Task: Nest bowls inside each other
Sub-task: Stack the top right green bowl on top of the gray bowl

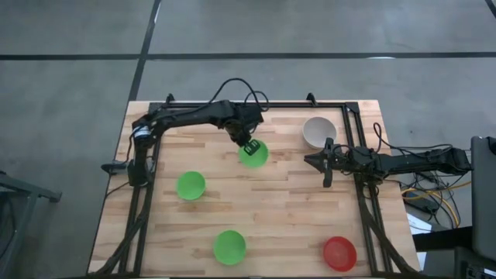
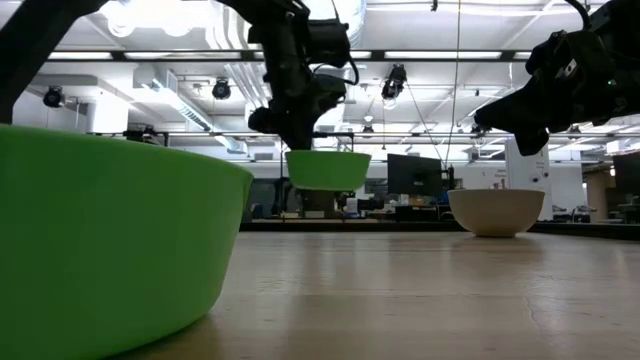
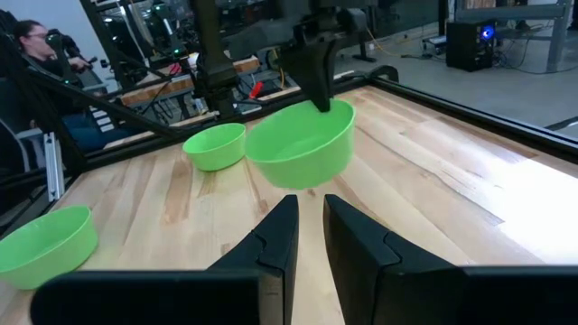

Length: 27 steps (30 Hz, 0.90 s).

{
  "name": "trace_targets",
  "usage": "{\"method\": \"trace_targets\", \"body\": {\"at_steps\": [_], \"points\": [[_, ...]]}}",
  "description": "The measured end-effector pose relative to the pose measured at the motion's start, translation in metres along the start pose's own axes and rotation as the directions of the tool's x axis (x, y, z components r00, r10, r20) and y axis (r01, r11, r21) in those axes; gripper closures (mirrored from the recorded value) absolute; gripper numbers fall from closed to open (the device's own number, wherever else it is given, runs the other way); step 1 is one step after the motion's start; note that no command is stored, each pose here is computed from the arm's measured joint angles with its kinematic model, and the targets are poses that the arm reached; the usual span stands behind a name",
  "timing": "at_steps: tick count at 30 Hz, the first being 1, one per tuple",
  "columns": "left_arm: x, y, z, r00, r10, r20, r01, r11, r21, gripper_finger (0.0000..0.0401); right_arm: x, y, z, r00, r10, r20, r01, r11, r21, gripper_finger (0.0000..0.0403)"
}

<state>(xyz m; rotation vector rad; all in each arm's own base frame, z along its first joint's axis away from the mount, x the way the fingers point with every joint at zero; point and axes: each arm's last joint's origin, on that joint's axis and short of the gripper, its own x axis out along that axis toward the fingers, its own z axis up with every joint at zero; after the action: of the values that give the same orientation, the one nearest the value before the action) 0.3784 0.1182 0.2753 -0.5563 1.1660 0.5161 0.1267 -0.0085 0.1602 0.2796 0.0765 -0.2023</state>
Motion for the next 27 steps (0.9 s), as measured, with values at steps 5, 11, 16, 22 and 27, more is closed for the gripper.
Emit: {"method": "trace_targets", "body": {"at_steps": [5,11,16,22,27], "points": [[-0.005,0.002,0.001,1.000,0.000,0.019,0.001,0.999,-0.038,0.0399,0.000,0.000,0.000,1.000,0.000,0.000,0.000,1.000,0.000,0.0349],[-0.009,0.007,0.002,1.000,0.006,0.029,-0.004,0.998,-0.062,0.0399,0.000,0.000,0.000,1.000,0.000,-0.001,0.000,1.000,-0.004,0.0349],[-0.009,0.008,0.002,0.999,0.026,0.036,-0.023,0.997,-0.069,0.0399,0.000,0.000,0.000,1.000,-0.002,0.001,0.002,0.986,-0.169,0.0349],[-0.009,0.010,0.003,0.999,0.034,0.033,-0.031,0.997,-0.075,0.0398,0.000,0.000,0.000,1.000,-0.002,0.001,0.002,0.973,-0.233,0.0349],[-0.010,0.012,0.003,0.993,0.105,0.056,-0.100,0.991,-0.085,0.0399,0.000,0.000,0.001,1.000,0.002,0.014,0.001,0.974,-0.228,0.0349]]}}
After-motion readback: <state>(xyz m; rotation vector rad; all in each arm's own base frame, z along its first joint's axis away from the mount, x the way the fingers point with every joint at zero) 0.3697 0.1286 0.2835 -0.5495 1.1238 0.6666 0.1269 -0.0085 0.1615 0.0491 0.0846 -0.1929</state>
